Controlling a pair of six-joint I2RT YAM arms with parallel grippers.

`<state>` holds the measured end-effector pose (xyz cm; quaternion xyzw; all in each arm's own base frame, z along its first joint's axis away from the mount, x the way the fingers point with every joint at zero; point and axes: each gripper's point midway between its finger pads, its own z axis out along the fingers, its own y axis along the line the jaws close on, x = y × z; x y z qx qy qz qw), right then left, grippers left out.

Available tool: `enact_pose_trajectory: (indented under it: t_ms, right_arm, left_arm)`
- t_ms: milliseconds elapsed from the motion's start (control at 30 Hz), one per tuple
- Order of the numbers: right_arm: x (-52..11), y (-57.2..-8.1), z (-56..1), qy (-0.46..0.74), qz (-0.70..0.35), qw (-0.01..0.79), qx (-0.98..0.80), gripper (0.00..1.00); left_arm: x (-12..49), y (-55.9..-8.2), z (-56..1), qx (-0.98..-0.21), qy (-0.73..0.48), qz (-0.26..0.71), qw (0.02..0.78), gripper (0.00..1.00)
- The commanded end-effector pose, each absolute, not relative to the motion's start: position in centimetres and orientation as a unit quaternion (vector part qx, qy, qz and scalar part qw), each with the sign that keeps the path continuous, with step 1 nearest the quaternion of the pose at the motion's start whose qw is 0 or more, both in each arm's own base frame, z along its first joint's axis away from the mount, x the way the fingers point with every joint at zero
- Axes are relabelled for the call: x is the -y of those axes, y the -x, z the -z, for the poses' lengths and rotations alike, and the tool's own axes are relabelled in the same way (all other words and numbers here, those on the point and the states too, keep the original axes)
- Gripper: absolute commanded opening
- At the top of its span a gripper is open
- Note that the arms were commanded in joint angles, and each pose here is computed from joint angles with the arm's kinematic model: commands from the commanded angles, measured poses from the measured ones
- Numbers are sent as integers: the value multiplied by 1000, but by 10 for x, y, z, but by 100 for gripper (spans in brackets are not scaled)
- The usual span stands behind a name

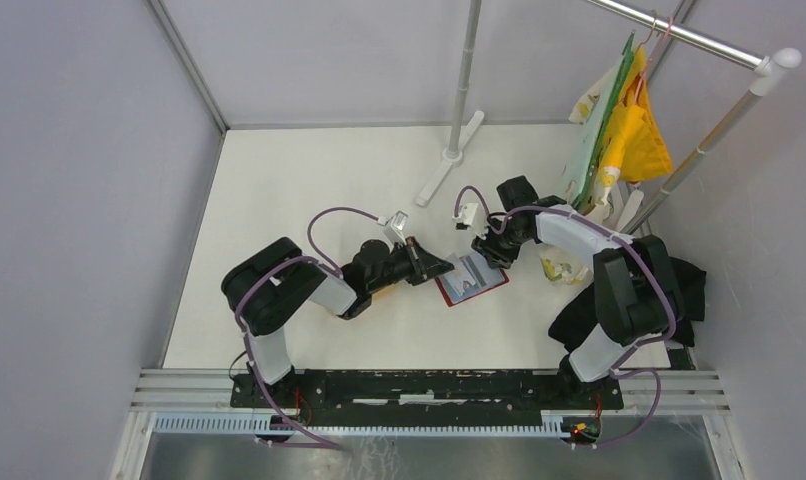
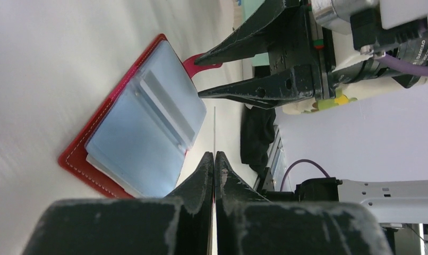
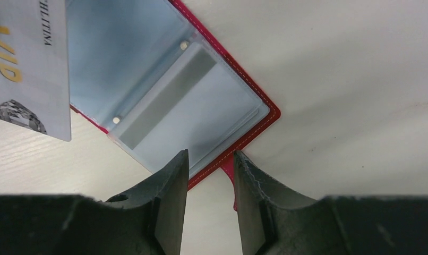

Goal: Put the credit cards into the card holder
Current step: Insert the credit card into the card holder.

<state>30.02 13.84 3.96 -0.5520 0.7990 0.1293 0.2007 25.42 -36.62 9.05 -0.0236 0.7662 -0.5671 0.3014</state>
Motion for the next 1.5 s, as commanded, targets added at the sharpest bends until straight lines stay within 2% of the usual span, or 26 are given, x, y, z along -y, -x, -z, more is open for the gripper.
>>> enact_pose_trajectory:
  t_ms: [0,300,1467]
  right_arm:
    - [-132,-311,-44,550,-111,198,-804,42]
    - [-126,-310,-35,546,-106,182,-811,41]
    - [-123,-307,-31,545,-109,167,-814,39]
  left_arm:
    - [380,-271,-105,-752,51,584,301,2]
    - [386,-278,-80,-788,74,545,278,2]
    - [390,-277,-55,-802,109,524,265,2]
